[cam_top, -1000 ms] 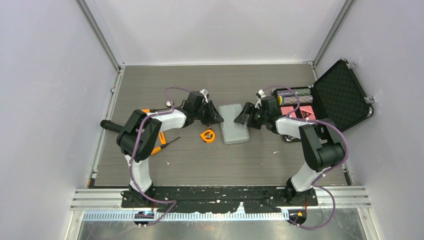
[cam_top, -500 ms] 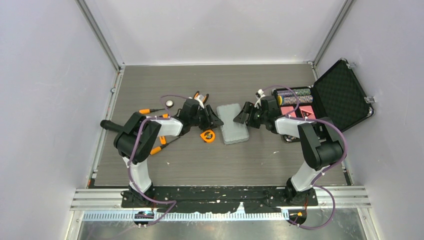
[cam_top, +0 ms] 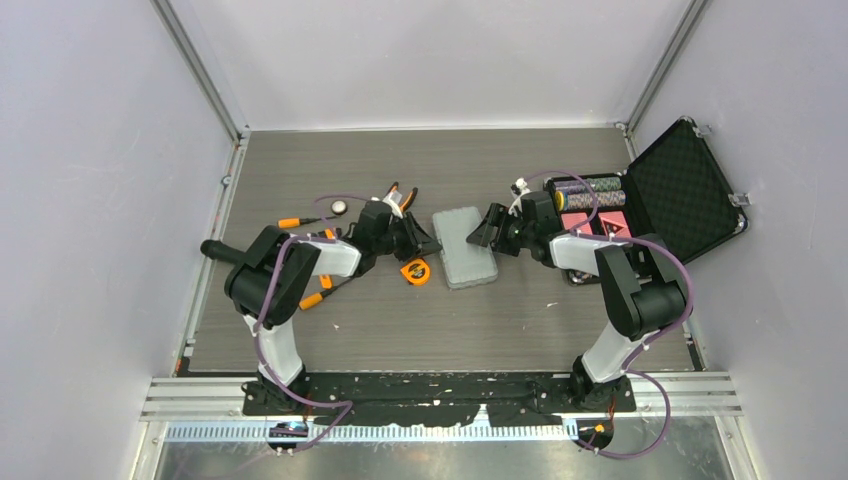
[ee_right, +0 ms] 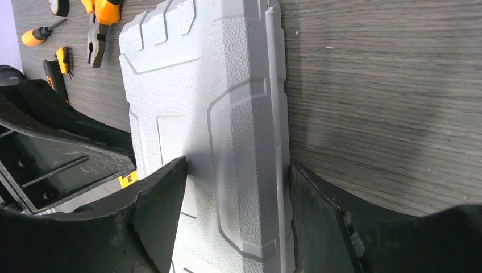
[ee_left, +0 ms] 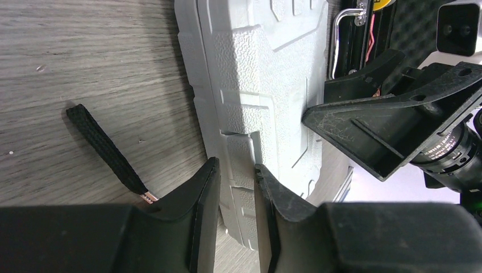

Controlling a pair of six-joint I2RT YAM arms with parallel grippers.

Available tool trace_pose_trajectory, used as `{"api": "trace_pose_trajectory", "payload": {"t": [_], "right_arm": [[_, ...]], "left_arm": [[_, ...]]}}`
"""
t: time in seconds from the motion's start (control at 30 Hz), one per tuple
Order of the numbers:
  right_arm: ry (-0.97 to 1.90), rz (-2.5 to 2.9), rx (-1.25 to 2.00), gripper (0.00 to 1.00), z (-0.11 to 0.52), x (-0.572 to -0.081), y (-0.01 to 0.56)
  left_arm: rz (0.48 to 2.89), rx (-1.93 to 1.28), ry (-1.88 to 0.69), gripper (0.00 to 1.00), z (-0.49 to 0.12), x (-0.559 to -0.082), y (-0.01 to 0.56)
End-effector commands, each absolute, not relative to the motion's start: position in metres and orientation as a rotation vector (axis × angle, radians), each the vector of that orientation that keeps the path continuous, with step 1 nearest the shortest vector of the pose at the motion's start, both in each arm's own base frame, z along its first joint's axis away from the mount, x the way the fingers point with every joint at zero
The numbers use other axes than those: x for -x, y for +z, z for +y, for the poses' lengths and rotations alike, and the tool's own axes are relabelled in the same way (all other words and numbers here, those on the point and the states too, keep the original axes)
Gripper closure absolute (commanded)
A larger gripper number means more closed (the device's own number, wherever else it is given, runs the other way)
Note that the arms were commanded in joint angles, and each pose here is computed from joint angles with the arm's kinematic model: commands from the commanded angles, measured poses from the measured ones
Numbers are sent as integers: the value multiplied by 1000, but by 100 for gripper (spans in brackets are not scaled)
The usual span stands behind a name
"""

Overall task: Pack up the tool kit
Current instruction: Open the toolbox at the center of the board.

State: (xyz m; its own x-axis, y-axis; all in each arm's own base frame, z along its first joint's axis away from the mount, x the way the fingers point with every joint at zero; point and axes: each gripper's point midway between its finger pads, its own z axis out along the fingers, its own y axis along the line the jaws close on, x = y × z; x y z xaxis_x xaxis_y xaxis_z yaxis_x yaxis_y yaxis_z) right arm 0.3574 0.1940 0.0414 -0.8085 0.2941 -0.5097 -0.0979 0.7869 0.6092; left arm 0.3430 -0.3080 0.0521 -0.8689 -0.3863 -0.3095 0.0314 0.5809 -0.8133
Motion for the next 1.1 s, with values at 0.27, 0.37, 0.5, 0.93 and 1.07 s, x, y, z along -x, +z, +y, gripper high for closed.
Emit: {"api": "trace_pose_trajectory", "payload": {"t": [0.27, 0.37, 0.5, 0.93, 1.07], "right_arm": [[579, 2543, -98, 32, 175, -334, 1], [526, 2565, -94, 33, 172, -333, -3], [429, 2626, -83, 33, 164, -326, -13], [266, 2704, -168, 42, 141, -320, -30], [262, 2714, -176, 44, 141, -318, -33]], "left_arm": [[2493, 227, -890, 54, -296, -341, 44], [2534, 242, -789, 55, -292, -340, 42], [2599, 251, -649, 64, -284, -336, 36], [2670, 341, -285, 95, -226, -320, 21], [2673, 411, -315, 97, -217, -316, 17]]}}
